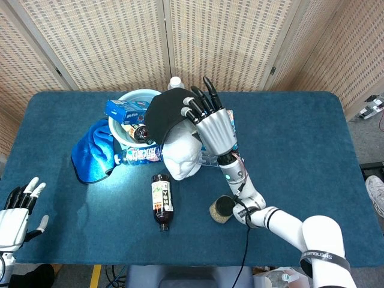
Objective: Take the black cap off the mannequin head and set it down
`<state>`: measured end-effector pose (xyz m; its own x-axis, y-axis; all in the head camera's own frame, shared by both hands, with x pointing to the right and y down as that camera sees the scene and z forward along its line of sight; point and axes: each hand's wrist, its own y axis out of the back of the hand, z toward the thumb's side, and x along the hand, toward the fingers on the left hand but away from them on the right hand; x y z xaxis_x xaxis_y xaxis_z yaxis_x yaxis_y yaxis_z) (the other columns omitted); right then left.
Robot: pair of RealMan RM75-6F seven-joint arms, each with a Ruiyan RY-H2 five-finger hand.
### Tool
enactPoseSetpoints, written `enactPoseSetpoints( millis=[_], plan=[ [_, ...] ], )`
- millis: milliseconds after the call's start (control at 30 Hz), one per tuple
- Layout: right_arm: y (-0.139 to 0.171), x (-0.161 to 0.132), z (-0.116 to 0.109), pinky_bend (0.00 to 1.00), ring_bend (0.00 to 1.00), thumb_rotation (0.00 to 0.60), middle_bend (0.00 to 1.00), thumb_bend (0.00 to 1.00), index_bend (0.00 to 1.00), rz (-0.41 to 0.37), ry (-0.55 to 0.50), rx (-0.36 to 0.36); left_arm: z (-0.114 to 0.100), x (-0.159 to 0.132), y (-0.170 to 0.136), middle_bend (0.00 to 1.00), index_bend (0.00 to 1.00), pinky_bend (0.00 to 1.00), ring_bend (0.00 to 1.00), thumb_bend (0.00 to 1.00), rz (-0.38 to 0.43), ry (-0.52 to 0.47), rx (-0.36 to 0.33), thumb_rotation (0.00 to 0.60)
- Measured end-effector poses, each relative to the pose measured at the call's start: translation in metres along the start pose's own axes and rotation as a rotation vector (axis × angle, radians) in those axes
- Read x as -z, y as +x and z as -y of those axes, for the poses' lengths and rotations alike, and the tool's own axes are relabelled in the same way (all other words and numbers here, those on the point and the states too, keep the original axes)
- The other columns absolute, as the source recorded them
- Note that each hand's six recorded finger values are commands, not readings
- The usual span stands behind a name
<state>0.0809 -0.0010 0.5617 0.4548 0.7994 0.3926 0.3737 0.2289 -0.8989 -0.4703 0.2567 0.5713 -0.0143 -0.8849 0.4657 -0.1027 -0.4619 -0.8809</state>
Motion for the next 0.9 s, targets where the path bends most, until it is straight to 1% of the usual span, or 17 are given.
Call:
enactPoseSetpoints(
  millis=[233,567,700,900],
  plan=[
    [-0.011,0.020,-0.006,0.00,0.20,0.600,0.43,0.45,0.85,0.036,0.046,0.025,0.000,0.001,0.000,0.00,0.04,0.00,0.00,0.38,-0.002,-0.002,0.000,0.600],
    [-0.014,0.046,-0.023,0.00,0.20,0.600,0.43,0.45,0.86,0.050,0.116,0.060,0.000,-0.002,0.002,0.00,0.04,0.00,0.00,0.38,0.011,-0.005,0.002,0.600],
    [-0.010,0.066,-0.032,0.00,0.20,0.600,0.43,0.45,0.86,0.071,0.150,0.066,0.000,-0.002,0.002,0.00,0.04,0.00,0.00,0.38,0.013,-0.004,0.001,0.600],
    [0.007,0.098,-0.048,0.00,0.20,0.600,0.43,0.45,0.86,0.117,0.177,0.066,0.001,-0.003,0.003,0.00,0.04,0.00,0.00,0.38,0.018,-0.005,0.004,0.600]
  ],
)
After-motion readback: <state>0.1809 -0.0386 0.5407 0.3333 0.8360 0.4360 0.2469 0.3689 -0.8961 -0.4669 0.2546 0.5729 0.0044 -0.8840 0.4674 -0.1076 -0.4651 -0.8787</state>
